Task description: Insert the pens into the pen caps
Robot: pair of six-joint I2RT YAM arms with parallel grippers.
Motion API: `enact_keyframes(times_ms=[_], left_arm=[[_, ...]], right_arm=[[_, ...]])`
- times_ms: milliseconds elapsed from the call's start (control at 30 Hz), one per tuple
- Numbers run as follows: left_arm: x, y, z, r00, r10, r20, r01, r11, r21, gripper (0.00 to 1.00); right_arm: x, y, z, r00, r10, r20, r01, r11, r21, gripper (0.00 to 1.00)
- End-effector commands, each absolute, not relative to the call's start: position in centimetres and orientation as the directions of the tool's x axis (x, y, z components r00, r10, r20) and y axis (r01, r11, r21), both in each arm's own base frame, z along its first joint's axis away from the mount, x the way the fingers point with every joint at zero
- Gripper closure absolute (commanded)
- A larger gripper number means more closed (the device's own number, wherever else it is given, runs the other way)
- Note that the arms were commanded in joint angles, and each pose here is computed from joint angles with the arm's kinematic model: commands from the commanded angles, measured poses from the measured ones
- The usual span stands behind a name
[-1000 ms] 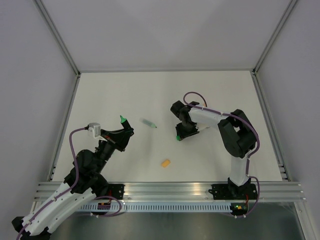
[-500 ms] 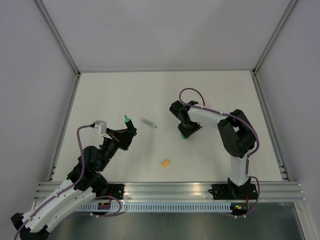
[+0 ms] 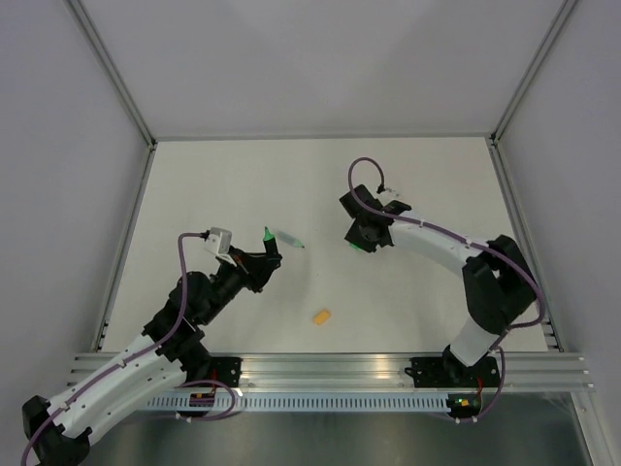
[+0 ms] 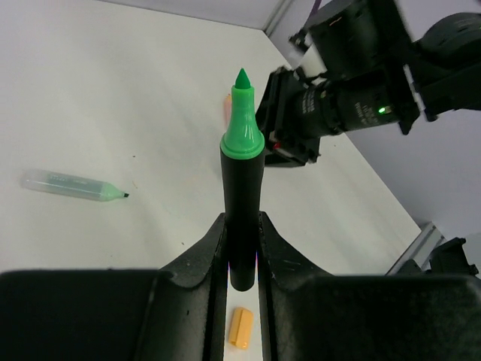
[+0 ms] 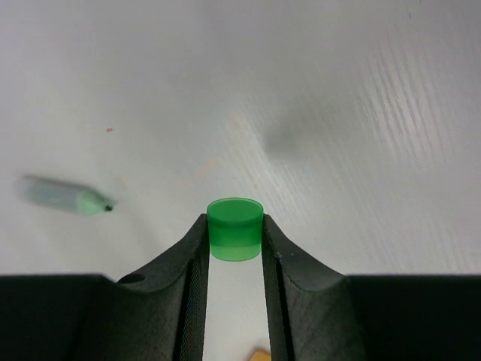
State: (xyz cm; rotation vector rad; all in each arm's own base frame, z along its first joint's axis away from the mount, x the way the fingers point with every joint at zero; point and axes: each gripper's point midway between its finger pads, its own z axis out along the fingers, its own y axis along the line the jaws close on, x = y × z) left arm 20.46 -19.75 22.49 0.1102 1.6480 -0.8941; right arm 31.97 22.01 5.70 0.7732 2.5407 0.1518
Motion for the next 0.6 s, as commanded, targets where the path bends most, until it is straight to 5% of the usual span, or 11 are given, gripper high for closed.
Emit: enact_keyframes(times_ms=[0, 333, 567], left_arm=[[19.9, -21.2, 26.1, -0.246, -0.398, -0.884, 0.625, 0.632, -0.459, 0.98], [17.9, -25.4, 25.6, -0.335, -0.308, -0.89, 0.765, 0.462, -0.448, 0.98], [18.2, -26.6, 24.8, -0.365, -0.26, -0.894, 0.773, 0.45, -0.447, 0.98]], right_arm=[[34.5, 22.6, 13.8, -0.663, 0.456, -0.593, 0.27, 0.885, 0.379, 1.0], [31.6, 25.8, 27.8, -0.483, 0.41, -0.774, -0.172, 0.822, 0.543, 1.0], [28.7, 29.9, 30.9, -0.439, 0.383, -0.812, -0.292, 0.794, 0.533, 1.0]])
